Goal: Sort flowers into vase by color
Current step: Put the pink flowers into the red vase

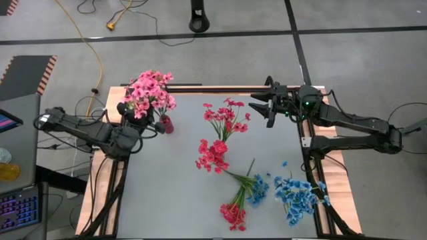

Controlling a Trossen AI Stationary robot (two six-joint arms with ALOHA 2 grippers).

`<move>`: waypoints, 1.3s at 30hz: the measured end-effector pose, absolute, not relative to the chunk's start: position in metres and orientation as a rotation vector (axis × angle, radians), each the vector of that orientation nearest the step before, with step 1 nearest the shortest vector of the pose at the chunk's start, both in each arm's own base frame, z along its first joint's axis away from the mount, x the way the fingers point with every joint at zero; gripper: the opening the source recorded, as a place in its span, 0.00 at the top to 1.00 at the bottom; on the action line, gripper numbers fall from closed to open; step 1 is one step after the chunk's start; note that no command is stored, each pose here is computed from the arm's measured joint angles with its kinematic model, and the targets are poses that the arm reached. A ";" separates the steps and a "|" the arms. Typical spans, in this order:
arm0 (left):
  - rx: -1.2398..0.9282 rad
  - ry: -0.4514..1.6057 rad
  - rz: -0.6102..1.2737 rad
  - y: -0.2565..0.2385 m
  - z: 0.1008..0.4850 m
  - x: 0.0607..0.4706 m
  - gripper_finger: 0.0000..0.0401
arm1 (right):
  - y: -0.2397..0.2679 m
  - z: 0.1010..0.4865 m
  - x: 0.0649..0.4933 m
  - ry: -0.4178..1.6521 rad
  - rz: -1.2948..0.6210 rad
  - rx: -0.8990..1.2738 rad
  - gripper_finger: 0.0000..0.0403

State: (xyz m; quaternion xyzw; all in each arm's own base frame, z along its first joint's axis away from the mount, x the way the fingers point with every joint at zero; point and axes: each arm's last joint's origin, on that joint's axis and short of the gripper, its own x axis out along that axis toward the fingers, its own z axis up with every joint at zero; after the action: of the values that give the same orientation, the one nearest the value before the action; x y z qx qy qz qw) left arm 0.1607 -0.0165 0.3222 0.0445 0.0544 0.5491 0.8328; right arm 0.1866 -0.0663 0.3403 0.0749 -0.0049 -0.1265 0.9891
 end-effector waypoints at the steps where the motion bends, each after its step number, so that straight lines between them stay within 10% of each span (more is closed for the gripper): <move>1: 0.093 0.115 1.169 -0.016 0.322 0.161 0.98 | -0.066 0.340 0.187 -0.010 -0.254 0.150 0.44; 39: 0.093 0.116 1.112 -0.012 0.329 0.166 0.98 | -0.066 0.340 0.187 -0.005 -0.254 0.151 0.44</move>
State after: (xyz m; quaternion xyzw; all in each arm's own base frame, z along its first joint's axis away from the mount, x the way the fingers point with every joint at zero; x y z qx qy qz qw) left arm 0.1655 -0.0121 0.3294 0.0439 0.0548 0.5275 0.8467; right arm 0.1866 -0.0663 0.3397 0.0753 -0.0022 -0.1266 0.9891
